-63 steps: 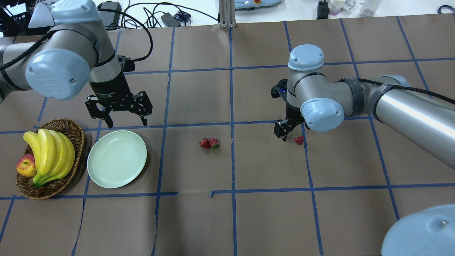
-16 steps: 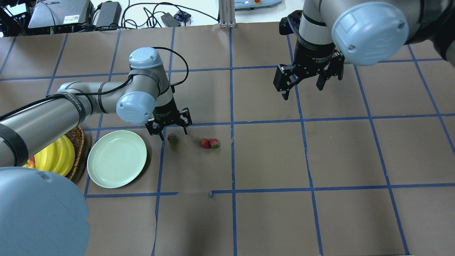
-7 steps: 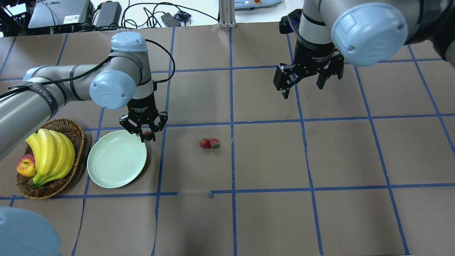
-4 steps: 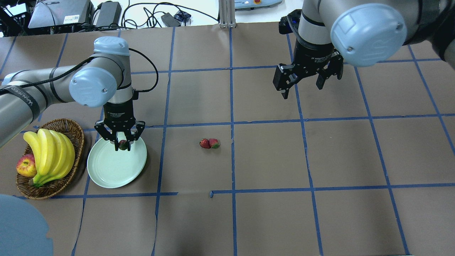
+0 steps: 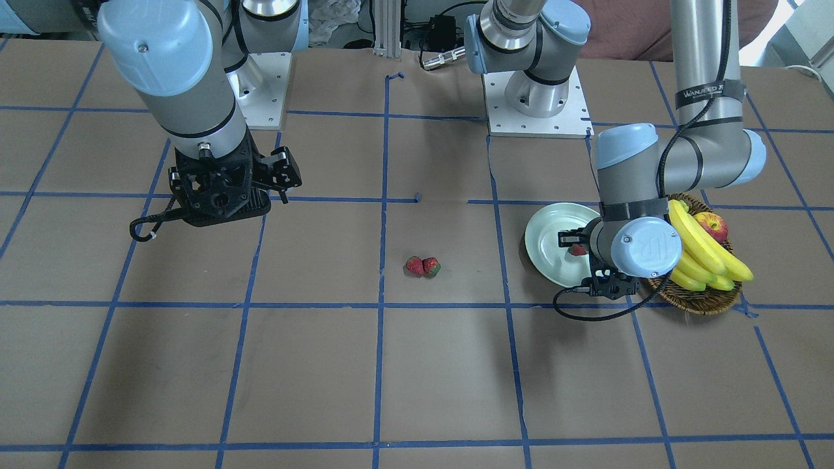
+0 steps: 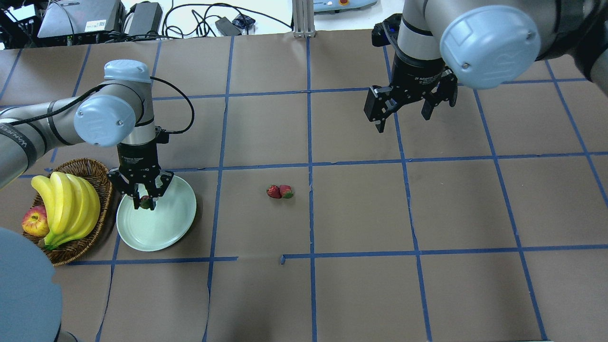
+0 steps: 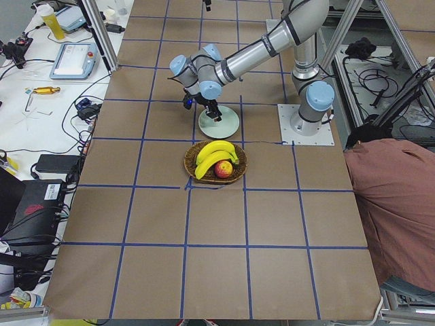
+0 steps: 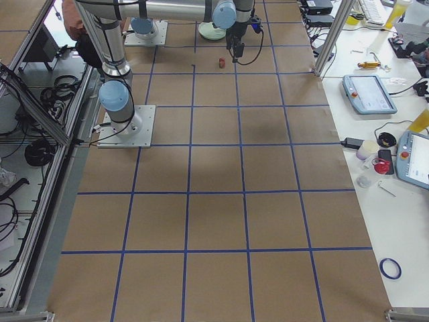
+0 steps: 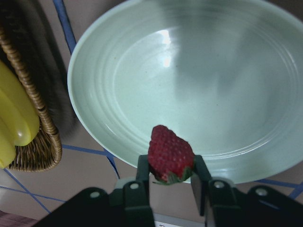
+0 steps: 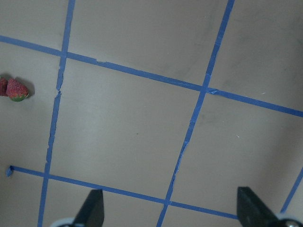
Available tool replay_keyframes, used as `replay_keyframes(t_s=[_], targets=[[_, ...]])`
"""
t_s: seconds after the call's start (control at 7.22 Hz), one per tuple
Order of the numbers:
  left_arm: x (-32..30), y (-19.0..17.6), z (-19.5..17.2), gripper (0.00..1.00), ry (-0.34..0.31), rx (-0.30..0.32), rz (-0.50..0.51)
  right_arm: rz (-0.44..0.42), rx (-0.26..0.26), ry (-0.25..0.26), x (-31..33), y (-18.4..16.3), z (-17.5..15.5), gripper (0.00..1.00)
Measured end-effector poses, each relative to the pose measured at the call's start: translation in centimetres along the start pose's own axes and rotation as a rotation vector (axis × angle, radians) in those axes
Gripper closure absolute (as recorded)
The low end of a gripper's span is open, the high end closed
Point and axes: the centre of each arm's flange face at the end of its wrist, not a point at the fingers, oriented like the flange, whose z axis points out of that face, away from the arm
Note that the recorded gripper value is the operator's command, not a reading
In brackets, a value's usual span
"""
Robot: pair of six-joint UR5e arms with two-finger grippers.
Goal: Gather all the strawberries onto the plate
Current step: 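Lower the strawberry onto the plate and open the left gripper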
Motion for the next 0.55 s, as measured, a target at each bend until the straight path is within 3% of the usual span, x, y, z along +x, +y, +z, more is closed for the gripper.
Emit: replay_keyframes(t_s=[0.28, 0.55], targets=[[0.5, 0.0, -2.8, 0.0, 0.038, 0.082, -0.002, 0.002, -0.003, -0.004, 0.0, -0.1, 0.2, 0.0], [3.7, -0.3, -6.9, 0.0, 0.175, 0.188, -0.062, 0.003, -0.004, -0.011, -0.1, -0.1, 0.3, 0.0]])
